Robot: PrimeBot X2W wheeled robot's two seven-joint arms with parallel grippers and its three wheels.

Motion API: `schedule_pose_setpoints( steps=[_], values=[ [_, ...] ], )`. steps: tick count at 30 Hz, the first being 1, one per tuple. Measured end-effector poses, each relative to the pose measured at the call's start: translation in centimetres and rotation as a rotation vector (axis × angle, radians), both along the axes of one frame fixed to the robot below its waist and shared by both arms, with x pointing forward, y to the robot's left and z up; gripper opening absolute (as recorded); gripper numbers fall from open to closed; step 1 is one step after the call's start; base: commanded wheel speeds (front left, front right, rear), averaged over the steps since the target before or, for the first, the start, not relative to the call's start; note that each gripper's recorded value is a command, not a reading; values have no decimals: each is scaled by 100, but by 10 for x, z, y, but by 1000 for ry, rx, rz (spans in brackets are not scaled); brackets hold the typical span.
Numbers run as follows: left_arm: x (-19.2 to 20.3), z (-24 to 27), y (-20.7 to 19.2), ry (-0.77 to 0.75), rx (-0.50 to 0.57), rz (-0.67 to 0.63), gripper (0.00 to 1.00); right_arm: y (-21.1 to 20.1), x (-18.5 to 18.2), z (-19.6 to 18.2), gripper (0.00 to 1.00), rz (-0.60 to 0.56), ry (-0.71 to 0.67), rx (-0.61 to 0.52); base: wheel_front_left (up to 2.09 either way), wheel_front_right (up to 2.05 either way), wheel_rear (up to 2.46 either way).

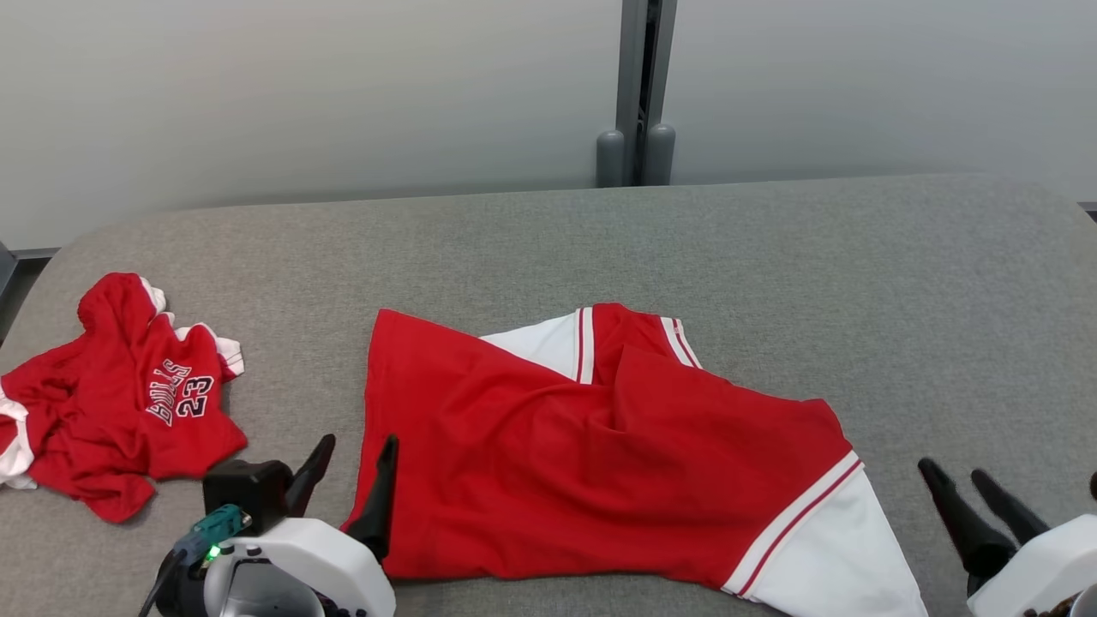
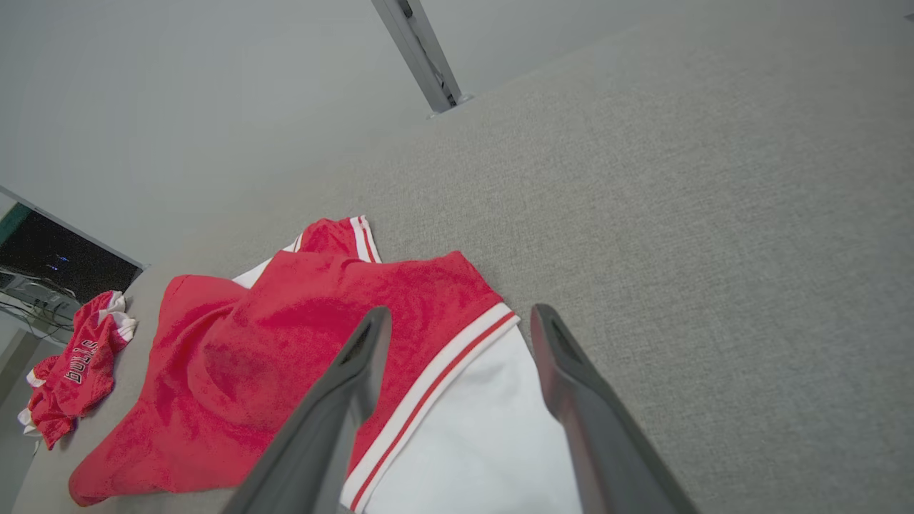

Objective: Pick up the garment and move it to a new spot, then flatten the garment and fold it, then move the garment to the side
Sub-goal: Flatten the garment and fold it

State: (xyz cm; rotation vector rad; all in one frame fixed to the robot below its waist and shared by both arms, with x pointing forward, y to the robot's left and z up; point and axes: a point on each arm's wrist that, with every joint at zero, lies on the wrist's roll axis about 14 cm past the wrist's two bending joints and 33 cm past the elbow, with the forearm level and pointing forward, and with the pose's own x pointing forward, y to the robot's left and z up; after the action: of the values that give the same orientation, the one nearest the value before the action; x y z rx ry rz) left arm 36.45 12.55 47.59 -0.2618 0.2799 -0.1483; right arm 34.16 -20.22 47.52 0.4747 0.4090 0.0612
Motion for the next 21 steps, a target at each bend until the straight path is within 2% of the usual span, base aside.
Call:
schedule_pose_setpoints(
  steps=[3, 11, 15, 21],
  values=[
    [-3, 1, 9, 1, 9, 19, 100, 4, 8, 17, 100, -12, -84, 0, 0, 0, 0],
    [-9, -2, 16, 27, 9, 33, 100, 20, 16, 29, 100, -1, -175, 3, 0, 0, 0],
    [-29, -31, 16, 163, 20, -4, 100, 21, 23, 46, 100, -17, -281, -40, 0, 0, 0],
    [-41, -50, 24, 265, 28, -14, 100, 24, 29, 61, 100, -35, -406, -95, 0, 0, 0]
  ],
)
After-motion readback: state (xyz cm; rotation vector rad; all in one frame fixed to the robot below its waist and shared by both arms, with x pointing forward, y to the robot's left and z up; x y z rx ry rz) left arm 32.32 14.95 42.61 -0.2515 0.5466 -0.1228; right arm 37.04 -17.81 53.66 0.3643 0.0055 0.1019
